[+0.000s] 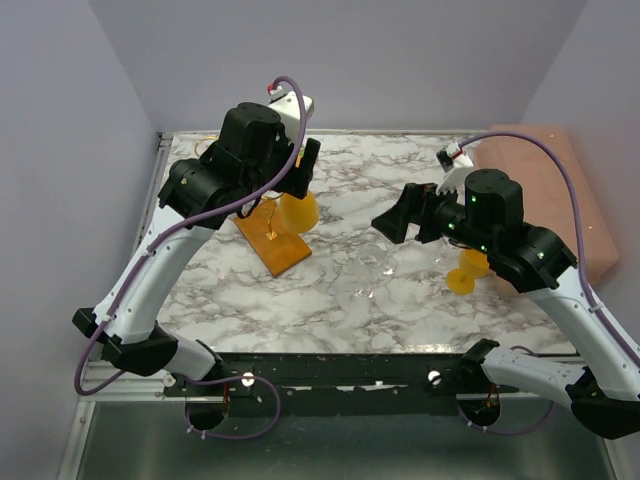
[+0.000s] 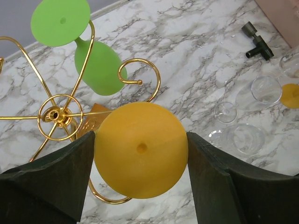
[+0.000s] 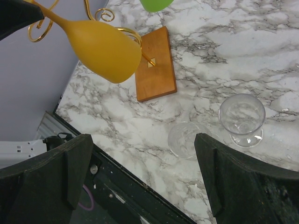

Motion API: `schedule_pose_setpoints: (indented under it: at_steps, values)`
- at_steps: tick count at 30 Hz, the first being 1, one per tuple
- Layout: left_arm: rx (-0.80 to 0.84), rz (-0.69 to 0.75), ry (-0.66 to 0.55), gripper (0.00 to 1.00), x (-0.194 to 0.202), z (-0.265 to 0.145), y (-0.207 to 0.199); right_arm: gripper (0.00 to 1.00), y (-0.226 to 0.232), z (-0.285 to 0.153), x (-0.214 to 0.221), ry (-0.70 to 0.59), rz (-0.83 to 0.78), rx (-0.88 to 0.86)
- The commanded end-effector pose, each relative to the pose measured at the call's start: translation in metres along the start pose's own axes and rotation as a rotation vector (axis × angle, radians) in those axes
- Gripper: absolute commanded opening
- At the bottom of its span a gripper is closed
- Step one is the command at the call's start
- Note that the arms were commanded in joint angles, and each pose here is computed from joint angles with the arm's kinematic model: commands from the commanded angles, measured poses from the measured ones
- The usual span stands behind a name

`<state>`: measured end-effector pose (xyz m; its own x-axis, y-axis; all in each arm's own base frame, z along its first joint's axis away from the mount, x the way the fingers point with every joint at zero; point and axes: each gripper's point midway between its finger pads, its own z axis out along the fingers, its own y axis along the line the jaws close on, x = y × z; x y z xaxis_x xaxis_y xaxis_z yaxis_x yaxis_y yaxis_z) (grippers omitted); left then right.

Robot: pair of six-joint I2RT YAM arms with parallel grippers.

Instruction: Take the wine glass off the wine glass rack

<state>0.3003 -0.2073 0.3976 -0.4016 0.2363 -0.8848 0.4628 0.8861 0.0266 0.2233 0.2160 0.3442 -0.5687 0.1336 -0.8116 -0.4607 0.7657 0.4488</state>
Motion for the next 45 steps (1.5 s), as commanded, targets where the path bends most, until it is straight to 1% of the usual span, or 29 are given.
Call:
schedule_pose_setpoints:
  at_steps: [1, 7, 14, 19, 23, 25, 31, 45]
  values:
    - [0.098, -0.031, -0.085, 0.63, -0.021, -0.021, -0.016, 1.0, 0.002, -0.002, 0.003, 0.003, 0.021, -0.015]
    - [0.165, -0.068, -0.136, 0.63, -0.034, -0.035, -0.027, 1.0, 0.005, -0.003, -0.004, -0.044, 0.054, -0.03]
    - [0.251, -0.144, -0.228, 0.61, -0.052, -0.056, -0.039, 1.0, 0.001, -0.012, -0.03, -0.192, 0.165, 0.008]
    - [0.292, -0.184, -0.283, 0.61, -0.064, -0.07, -0.044, 1.0, 0.009, -0.02, -0.042, -0.251, 0.205, -0.032]
    - [0.314, -0.232, -0.33, 0.61, -0.071, -0.076, -0.046, 1.0, 0.006, -0.03, -0.053, -0.329, 0.238, -0.027]
    - [0.343, -0.259, -0.353, 0.61, -0.074, -0.08, -0.05, 1.0, 0.009, -0.036, -0.056, -0.362, 0.245, -0.053]
    - [0.46, -0.315, -0.409, 0.61, -0.083, -0.1, -0.065, 1.0, 0.031, -0.055, -0.064, -0.442, 0.249, -0.207]
    - [0.634, -0.476, -0.508, 0.6, -0.094, -0.129, -0.082, 1.0, 0.07, -0.06, -0.064, -0.413, 0.256, -0.439]
